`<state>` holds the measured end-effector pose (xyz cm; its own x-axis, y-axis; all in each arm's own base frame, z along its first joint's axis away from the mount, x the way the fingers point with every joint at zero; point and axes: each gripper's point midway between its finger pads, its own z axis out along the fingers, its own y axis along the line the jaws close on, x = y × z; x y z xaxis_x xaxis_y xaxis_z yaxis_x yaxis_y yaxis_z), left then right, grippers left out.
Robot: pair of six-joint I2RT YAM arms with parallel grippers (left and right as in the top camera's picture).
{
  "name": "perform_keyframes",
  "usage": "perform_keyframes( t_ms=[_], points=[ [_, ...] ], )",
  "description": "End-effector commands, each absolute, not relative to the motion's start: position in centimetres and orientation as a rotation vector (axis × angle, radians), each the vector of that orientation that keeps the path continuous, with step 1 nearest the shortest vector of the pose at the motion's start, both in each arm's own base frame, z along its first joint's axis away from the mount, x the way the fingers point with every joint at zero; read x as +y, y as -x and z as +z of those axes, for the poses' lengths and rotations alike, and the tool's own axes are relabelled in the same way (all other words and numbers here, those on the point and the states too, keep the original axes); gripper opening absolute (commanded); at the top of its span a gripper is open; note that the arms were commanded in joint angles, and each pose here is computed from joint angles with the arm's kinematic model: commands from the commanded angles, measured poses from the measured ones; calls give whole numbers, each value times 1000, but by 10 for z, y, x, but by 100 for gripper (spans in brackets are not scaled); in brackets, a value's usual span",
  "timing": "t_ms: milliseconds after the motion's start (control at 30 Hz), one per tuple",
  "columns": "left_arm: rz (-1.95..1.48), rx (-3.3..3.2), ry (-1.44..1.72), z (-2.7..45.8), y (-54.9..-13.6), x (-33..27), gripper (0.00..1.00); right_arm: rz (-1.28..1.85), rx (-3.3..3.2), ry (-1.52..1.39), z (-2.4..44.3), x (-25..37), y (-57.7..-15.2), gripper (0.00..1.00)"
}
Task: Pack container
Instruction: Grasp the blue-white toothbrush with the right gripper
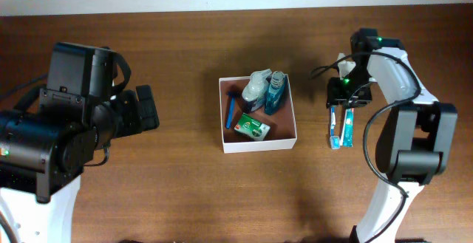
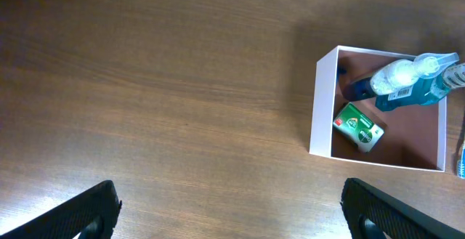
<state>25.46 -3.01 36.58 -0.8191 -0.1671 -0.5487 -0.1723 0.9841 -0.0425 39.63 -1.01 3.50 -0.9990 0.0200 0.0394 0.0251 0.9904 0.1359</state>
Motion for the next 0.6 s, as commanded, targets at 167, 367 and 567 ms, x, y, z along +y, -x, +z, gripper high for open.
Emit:
perform_keyframes(
  t_ms=[167, 367, 567],
  points=[
    [30, 2532, 232, 369, -253, -26, 99, -230, -3036, 97, 4, -3, -390, 39],
    [30, 2532, 232, 369, -253, -26, 99, -221, -2994, 139, -20, -3, -375, 14],
    [30, 2532, 232, 369, -253, -26, 99, -127, -3000, 126, 6, -13, -376, 4]
  ],
)
